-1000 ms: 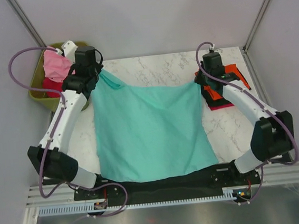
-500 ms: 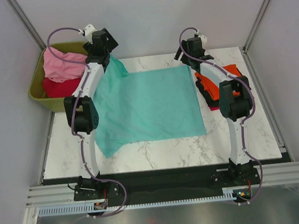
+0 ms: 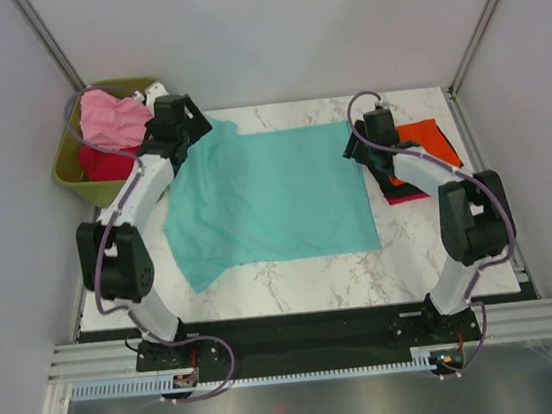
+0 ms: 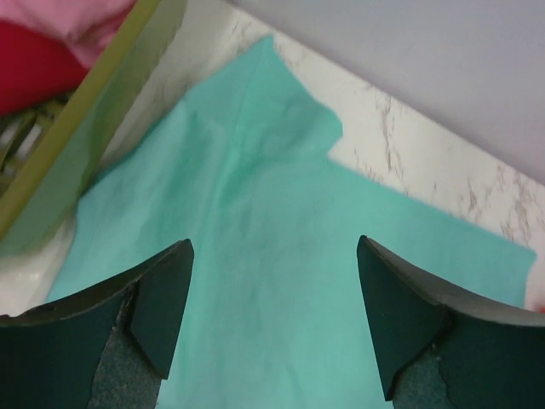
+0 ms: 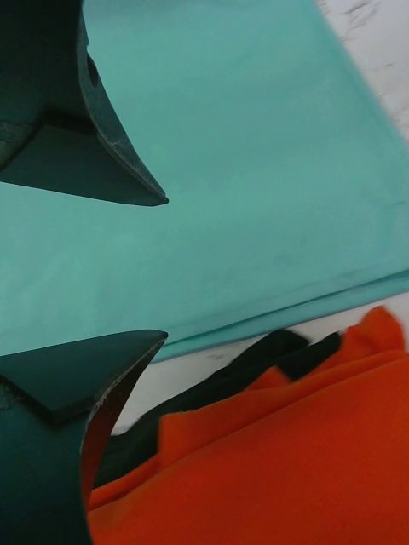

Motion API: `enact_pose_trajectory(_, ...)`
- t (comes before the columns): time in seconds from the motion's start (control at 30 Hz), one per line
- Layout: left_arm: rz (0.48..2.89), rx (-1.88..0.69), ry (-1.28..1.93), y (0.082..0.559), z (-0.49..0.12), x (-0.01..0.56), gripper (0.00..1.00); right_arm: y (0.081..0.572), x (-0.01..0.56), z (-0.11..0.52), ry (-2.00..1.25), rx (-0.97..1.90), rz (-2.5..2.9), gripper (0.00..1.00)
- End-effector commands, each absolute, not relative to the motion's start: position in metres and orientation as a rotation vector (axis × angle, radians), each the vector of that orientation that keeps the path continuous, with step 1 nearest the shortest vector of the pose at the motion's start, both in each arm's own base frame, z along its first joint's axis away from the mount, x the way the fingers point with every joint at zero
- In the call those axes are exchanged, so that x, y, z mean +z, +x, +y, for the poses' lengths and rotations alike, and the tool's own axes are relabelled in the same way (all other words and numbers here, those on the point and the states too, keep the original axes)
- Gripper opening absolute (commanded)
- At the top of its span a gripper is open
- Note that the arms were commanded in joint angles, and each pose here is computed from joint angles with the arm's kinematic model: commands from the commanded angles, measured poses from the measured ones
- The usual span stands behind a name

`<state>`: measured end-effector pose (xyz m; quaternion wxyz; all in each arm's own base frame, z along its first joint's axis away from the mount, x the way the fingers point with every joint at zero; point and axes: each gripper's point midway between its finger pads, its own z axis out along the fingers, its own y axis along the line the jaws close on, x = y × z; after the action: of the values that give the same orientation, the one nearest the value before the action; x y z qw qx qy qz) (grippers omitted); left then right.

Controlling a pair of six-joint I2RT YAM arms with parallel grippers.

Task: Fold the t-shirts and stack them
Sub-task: Flatten the tshirt out

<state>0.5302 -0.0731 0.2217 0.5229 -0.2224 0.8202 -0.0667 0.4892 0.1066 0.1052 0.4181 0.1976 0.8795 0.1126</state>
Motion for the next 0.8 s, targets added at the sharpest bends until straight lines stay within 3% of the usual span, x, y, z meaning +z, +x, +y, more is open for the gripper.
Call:
enact_pose_trajectory(0.0,1.961,-0.224,-0.592,0.466,-0.075,0.229,0.84,0.434,0.112,0.101,0.427,0.260,2.216,0.68)
enact_pose_trajectory(0.03,1.930,-0.251,-0.614,0.447,-0.073,0.244,0.84,0.422,0.108,0.098,0.422,0.253,2.228,0.68)
enact_pose_trajectory(0.13,2.014,-0.254,-0.690,0.399,-0.068,0.212,0.85,0.373,0.082,0.090,0.399,0.223,2.301,0.67)
enact_pose_trajectory(0.3,2.138,-0.306,-0.738,0.343,-0.076,0.163,0.86,0.335,0.076,0.092,0.342,0.215,2.341,0.68)
enact_pose_trajectory(0.6,2.229,-0.258,-0.777,0.290,-0.075,0.104,0.86,0.312,0.039,0.093,0.291,0.153,2.452,0.59)
enact_pose_trajectory(0.77,2.230,-0.189,-0.789,0.287,-0.065,0.087,0.87,0.316,0.026,0.092,0.293,0.124,2.477,0.56)
